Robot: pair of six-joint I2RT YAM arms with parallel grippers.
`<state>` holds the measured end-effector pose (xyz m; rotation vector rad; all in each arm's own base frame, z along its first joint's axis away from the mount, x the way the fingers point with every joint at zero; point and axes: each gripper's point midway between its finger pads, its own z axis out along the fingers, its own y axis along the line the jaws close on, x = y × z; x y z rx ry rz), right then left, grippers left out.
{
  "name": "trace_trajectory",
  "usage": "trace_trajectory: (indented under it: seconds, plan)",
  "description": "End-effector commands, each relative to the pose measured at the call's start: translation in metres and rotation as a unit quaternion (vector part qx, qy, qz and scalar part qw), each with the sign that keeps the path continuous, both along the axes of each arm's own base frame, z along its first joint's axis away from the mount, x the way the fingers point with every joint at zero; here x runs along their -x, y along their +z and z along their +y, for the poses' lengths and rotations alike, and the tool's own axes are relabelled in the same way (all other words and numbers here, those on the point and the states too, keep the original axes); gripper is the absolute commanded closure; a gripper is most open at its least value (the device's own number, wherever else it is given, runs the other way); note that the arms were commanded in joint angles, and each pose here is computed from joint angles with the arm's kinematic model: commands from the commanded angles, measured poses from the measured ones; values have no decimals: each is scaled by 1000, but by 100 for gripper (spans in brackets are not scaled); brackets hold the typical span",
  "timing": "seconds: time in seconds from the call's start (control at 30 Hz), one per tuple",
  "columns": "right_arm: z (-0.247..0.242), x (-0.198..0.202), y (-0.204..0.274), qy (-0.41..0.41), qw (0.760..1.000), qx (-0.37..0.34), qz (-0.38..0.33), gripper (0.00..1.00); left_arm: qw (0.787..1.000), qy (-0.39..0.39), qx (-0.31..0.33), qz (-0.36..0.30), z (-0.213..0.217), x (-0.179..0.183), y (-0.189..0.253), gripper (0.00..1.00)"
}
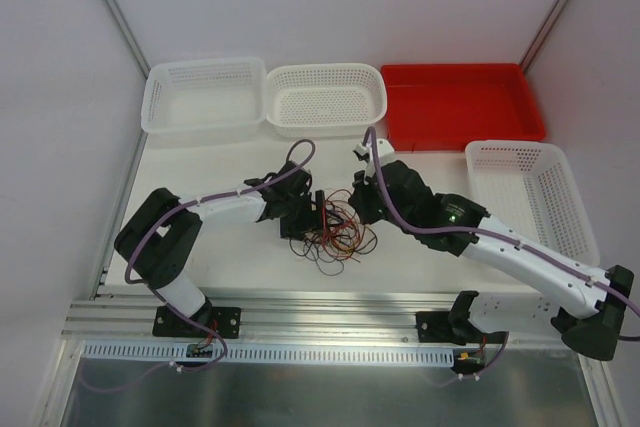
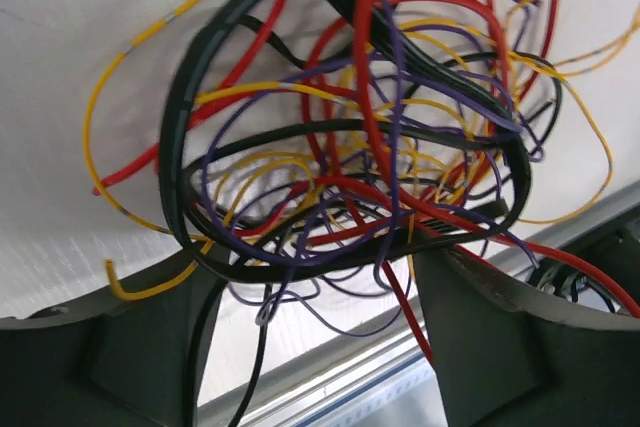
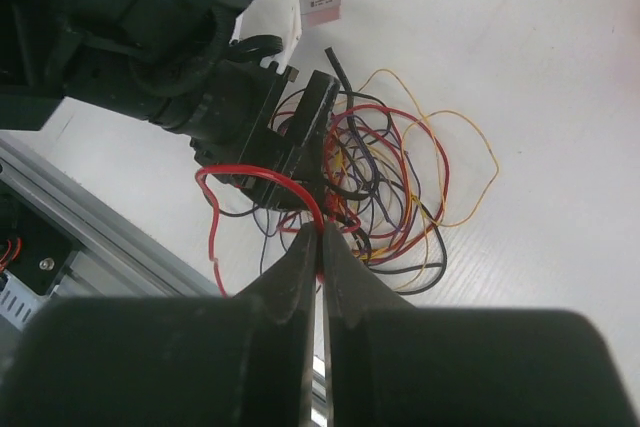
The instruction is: Untangle the cables
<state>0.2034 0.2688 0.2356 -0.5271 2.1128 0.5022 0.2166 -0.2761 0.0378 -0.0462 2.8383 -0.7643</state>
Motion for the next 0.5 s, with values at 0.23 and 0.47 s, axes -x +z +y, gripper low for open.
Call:
trace_trajectory:
  seconds: [0.23,0.47]
  plan:
    - [-49,11,72,-26,996,-39,-71,99,992,63,-92,-52,40,-29,-18,40]
    - [-109,21,140,-61,986,-47,-146,99,981,129,-137,-56,100,-46,-21,41]
